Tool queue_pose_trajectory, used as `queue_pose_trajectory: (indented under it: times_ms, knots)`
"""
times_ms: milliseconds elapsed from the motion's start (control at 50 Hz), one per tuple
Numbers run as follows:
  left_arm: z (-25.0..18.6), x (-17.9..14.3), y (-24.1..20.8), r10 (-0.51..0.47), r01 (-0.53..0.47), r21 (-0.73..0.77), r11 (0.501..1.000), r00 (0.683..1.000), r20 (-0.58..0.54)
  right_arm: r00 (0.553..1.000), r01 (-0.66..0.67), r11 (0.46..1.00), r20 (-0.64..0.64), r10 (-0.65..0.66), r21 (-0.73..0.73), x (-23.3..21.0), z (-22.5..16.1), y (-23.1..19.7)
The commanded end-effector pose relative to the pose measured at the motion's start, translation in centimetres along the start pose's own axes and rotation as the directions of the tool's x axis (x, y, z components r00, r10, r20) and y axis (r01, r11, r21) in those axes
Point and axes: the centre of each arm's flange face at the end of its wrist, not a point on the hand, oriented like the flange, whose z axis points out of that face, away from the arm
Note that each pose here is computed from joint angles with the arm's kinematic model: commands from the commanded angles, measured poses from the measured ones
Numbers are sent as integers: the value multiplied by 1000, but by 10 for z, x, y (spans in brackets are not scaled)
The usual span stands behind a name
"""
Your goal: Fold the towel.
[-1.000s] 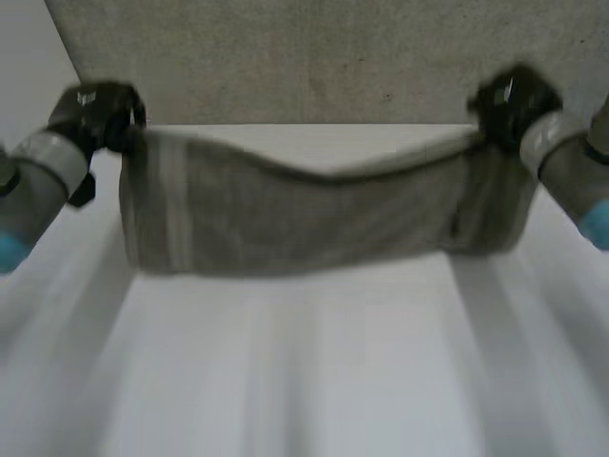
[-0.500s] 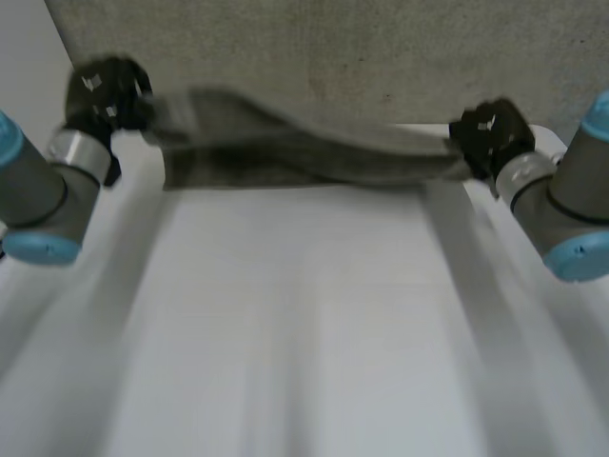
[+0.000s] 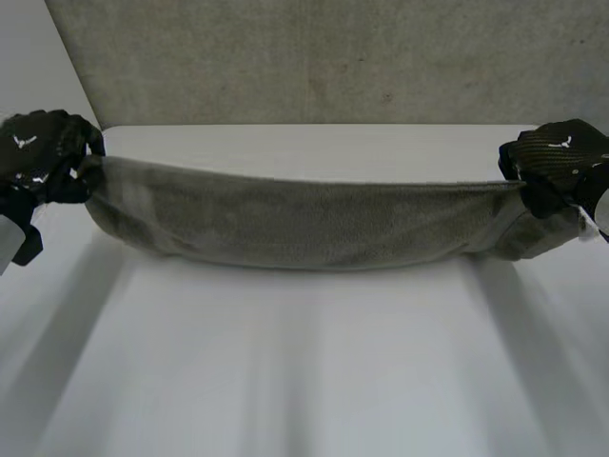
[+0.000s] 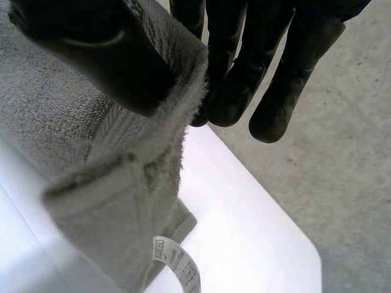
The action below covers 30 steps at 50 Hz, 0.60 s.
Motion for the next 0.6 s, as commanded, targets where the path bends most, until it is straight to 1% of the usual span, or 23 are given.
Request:
queue_pose_trajectory:
  times_ms: [20,40,60,100,120,140,160,220,260,300,440,600]
  knots:
    - [22,3,45,-54,51,-97,994,998,-26,998,19,999,61,-16,-45,-6,47,27]
    - [30,6,53,-62,58,-109,992,997,-35,996,34,998,84,-30,-49,-12,59,33]
    - [30,6,53,-62,58,-109,992,997,-35,996,34,998,84,-30,-49,-12,59,33]
    - [46,4,70,-68,65,-129,990,998,-16,990,70,997,125,-66,-31,-26,81,37]
    - [46,4,70,-68,65,-129,990,998,-16,990,71,997,125,-66,-31,-26,81,37]
    - [53,0,78,-68,68,-139,988,998,3,989,80,996,129,-76,-26,-31,90,39]
    - [61,-4,85,-64,67,-141,988,998,26,989,88,996,118,-85,-26,-31,100,43]
    - [68,-8,90,-57,62,-138,988,997,42,991,98,995,98,-95,-20,-32,110,46]
    - [82,-12,98,-48,55,-125,991,997,54,993,114,993,44,-113,-14,-28,126,53]
    - [90,-10,102,-50,55,-121,991,998,47,993,119,993,29,-119,-7,-29,133,56]
    - [115,2,111,-39,39,-88,995,999,2,991,127,992,34,-127,0,-40,155,70]
    - [122,6,116,-26,27,-87,996,1000,17,991,134,991,25,-134,-4,-42,164,80]
